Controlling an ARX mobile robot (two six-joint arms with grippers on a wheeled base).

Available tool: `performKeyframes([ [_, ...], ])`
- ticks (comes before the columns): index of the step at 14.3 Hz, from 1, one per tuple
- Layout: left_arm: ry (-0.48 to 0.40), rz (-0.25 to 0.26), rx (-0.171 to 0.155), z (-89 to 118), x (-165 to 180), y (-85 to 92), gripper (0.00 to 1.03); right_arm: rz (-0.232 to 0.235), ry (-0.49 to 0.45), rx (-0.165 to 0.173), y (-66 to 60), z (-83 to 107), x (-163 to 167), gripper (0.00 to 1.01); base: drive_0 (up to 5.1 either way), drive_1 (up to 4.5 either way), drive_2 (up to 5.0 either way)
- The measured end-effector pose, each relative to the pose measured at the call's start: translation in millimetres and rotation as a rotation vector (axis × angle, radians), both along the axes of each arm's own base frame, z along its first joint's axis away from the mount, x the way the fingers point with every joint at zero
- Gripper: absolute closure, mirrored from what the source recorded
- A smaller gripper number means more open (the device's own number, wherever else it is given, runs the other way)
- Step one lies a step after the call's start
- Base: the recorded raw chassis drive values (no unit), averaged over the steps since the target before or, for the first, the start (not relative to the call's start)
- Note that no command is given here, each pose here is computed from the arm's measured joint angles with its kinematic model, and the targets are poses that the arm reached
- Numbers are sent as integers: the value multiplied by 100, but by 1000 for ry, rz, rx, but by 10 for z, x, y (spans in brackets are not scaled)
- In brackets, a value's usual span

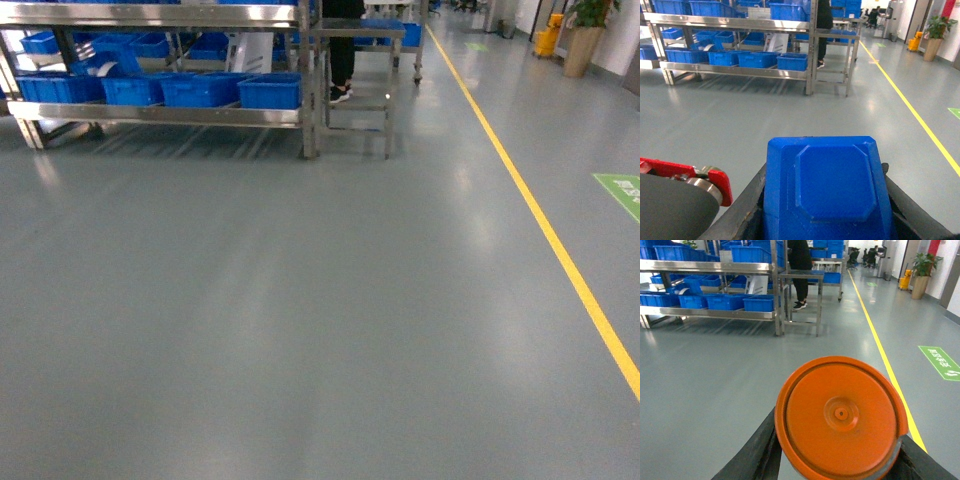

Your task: Sort blue parts and orange caps into right shelf containers

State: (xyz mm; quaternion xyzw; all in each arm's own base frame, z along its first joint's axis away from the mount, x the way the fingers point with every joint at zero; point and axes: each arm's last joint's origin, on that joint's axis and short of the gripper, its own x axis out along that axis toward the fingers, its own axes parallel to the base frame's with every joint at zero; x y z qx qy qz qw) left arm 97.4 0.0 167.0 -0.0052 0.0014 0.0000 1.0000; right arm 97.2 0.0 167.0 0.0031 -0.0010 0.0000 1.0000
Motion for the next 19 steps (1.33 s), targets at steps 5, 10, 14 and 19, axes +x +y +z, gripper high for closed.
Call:
performKeyframes([
  [5, 0, -2, 0, 0, 0, -1, 59, -1, 2, 0, 0, -1, 0, 58, -76, 7, -159],
  [10, 0, -1, 0, 0, 0, -1, 59, 0, -2, 0, 0, 2, 0, 58, -10, 404, -425],
  [14, 3, 1, 0, -3, 0, 0, 59, 0, 0, 0, 0, 0, 0, 58, -69, 346, -485],
  [19, 0, -1, 0, 0, 0, -1, 59, 0, 0, 0, 0, 0, 0, 58, 18, 436, -400],
])
